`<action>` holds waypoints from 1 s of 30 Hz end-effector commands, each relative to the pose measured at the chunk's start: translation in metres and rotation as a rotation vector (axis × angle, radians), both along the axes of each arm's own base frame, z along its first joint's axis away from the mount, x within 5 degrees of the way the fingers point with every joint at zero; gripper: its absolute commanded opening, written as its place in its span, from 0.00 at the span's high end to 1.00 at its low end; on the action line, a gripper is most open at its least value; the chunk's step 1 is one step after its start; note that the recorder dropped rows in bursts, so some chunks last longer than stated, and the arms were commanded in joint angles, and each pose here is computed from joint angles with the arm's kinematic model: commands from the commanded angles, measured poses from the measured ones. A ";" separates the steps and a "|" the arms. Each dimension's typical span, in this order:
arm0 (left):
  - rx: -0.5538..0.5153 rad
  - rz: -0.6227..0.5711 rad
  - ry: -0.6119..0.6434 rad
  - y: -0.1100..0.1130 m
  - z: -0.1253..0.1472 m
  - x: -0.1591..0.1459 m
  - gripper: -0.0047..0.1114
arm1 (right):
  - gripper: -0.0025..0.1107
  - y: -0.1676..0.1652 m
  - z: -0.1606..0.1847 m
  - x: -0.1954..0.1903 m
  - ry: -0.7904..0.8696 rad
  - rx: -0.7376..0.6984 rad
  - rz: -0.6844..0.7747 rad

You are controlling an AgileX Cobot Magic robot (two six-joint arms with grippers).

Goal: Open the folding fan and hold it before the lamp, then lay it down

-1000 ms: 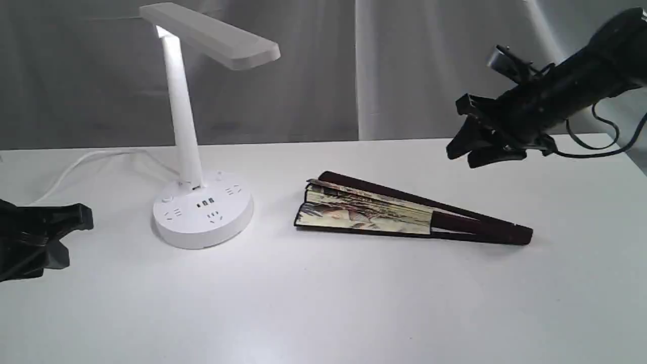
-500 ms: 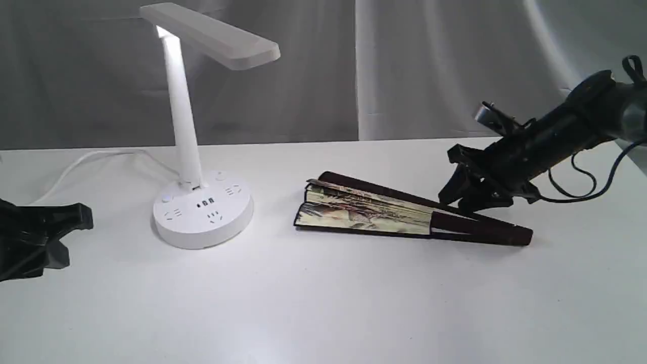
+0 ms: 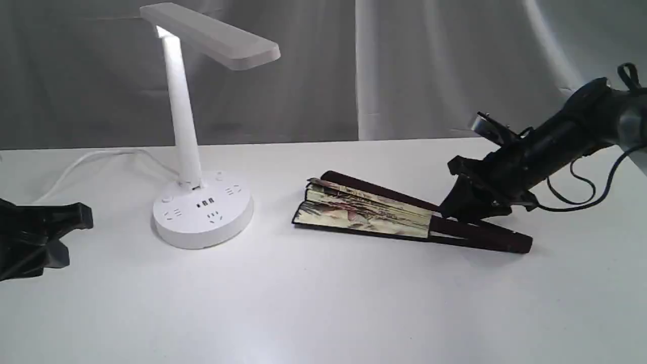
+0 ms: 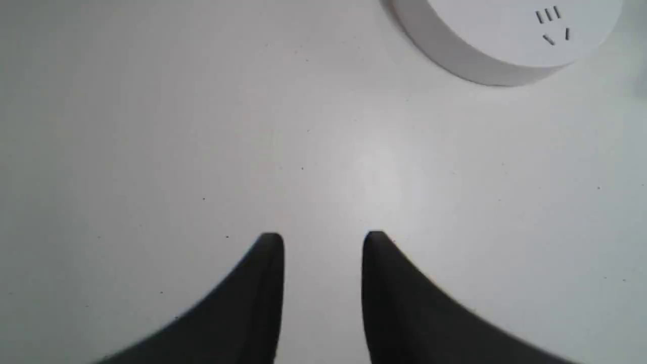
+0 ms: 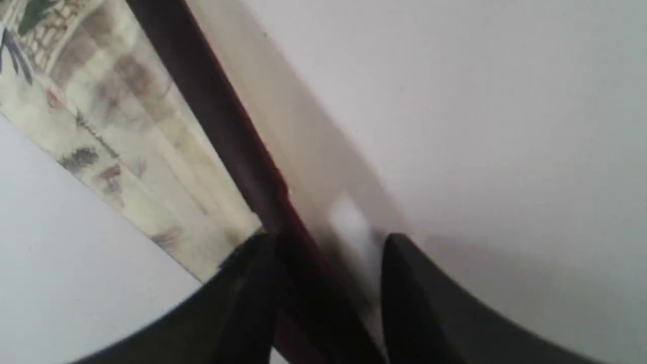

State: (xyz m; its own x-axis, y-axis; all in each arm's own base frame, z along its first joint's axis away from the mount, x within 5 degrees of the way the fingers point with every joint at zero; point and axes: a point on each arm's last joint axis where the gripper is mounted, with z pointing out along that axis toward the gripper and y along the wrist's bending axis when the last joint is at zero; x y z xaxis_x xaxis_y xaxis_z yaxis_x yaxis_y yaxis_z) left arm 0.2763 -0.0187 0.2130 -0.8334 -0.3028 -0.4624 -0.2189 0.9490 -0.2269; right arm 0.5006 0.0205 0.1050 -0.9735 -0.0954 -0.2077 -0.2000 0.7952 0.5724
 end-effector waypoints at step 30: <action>-0.006 0.003 -0.020 -0.001 0.002 0.002 0.72 | 0.72 0.000 0.000 -0.004 -0.031 -0.016 0.103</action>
